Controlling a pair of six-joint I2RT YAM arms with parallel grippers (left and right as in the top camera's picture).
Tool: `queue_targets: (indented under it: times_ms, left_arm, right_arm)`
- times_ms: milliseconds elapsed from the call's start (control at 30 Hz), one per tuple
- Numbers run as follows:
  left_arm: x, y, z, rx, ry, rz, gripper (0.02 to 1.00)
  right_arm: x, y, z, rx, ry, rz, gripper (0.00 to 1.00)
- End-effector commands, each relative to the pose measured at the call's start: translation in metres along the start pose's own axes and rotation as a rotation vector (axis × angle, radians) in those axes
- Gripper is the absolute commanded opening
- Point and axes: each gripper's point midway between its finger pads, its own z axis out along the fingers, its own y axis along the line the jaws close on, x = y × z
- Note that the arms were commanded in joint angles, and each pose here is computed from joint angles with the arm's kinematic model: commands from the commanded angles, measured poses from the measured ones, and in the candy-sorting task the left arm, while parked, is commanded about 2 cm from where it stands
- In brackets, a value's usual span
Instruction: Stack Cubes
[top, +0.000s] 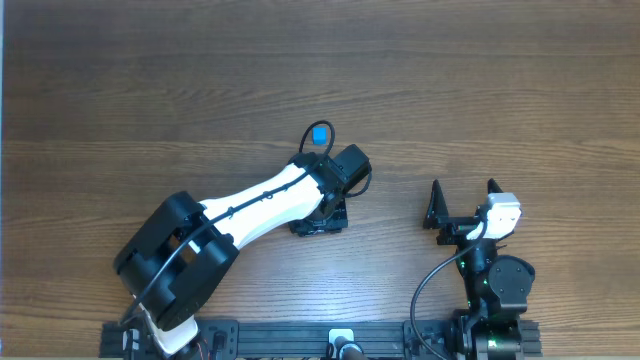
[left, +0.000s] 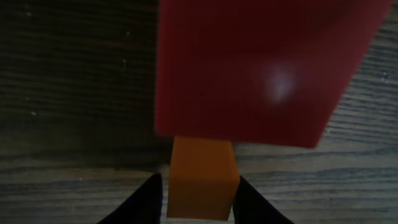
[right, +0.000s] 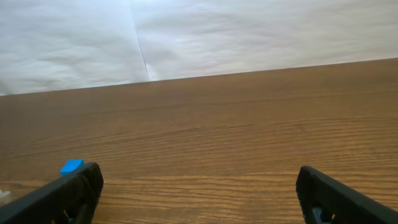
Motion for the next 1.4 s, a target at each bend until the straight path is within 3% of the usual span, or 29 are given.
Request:
queue_targets:
  times_ms: [33, 233, 567, 967, 1400]
  left_arm:
    - [0.001, 0.006, 0.008, -0.031, 0.003, -0.012, 0.316]
    - [0.001, 0.006, 0.008, -0.031, 0.004, -0.012, 0.226]
    - [0.003, 0.007, 0.0, -0.023, 0.004, -0.012, 0.176]
    - [-0.002, 0.007, -0.056, 0.04, -0.062, -0.016, 0.143]
    - [-0.056, -0.012, -0.12, 0.095, -0.148, 0.057, 0.148]
  right_arm:
    - [0.003, 0.001, 0.0, -0.01, 0.009, 0.005, 0.993]
    - [0.003, 0.001, 0.0, -0.01, 0.009, 0.005, 0.991]
    - [0.003, 0.001, 0.0, -0.01, 0.009, 0.005, 0.993]
    - [0.003, 0.001, 0.0, -0.01, 0.009, 0.005, 0.993]
    - [0.003, 0.001, 0.0, -0.01, 0.009, 0.005, 0.993]
